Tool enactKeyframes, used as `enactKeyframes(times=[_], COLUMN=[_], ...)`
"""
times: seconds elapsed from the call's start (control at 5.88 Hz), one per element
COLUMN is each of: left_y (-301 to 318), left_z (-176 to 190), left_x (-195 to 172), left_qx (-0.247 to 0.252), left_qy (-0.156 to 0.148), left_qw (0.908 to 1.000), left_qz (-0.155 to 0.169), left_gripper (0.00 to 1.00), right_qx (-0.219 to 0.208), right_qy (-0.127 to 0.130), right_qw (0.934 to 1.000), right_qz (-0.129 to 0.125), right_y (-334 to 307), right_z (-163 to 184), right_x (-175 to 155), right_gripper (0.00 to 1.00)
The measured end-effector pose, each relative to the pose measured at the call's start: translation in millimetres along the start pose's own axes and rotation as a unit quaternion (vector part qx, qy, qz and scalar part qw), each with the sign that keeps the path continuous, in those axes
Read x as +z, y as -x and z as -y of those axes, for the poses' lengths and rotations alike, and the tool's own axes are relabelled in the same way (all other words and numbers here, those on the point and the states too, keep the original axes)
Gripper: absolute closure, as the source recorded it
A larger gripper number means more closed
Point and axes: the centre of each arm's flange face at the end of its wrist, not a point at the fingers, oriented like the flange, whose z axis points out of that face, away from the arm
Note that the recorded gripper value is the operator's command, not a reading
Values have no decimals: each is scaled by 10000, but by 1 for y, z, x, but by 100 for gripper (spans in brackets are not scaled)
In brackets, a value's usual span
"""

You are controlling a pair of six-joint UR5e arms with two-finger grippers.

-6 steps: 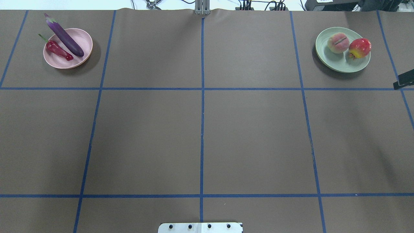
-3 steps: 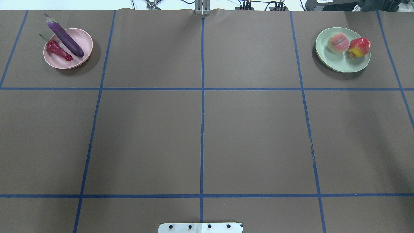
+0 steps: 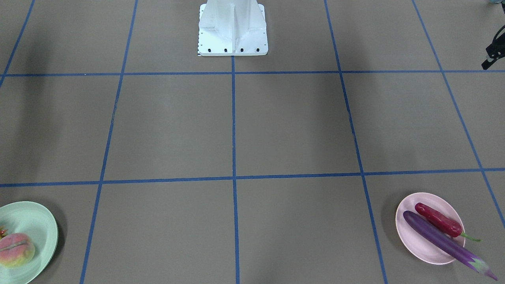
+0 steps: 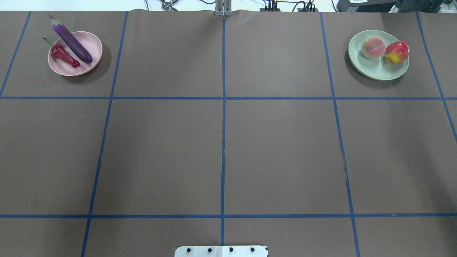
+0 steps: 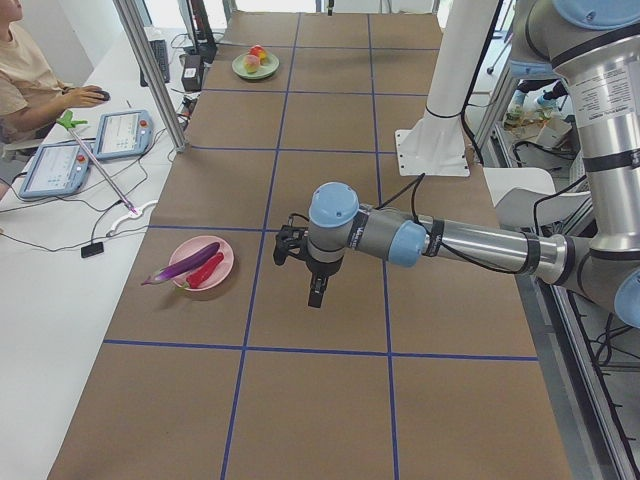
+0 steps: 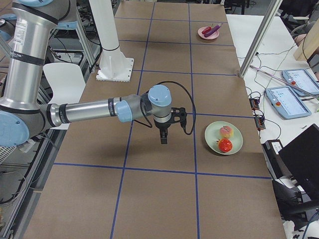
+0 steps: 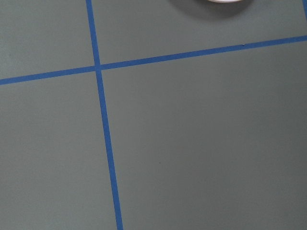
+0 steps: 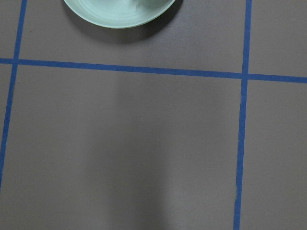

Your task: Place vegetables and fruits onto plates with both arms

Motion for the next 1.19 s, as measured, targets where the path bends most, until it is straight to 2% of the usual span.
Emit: enactKeyframes(times=[0.51, 1.02, 1.19], left_y=[16, 45, 45], left_z=[-2, 9, 20], left_x=[16, 38, 33], left_qx=[-153, -447, -626], left_qy=[161, 377, 466], left_qw=[9998, 9983, 9969], left_qz=[3, 9, -20], left_gripper=[0, 0, 0], right_qx=[-45, -168, -199], right_qy=[69, 322, 394], right_qw=[10000, 9993, 9990], right_qz=[28, -22, -40], right_y=[0, -6, -6], right_z=[2, 5, 10], right_x=[6, 12, 9], right_gripper=[0, 0, 0])
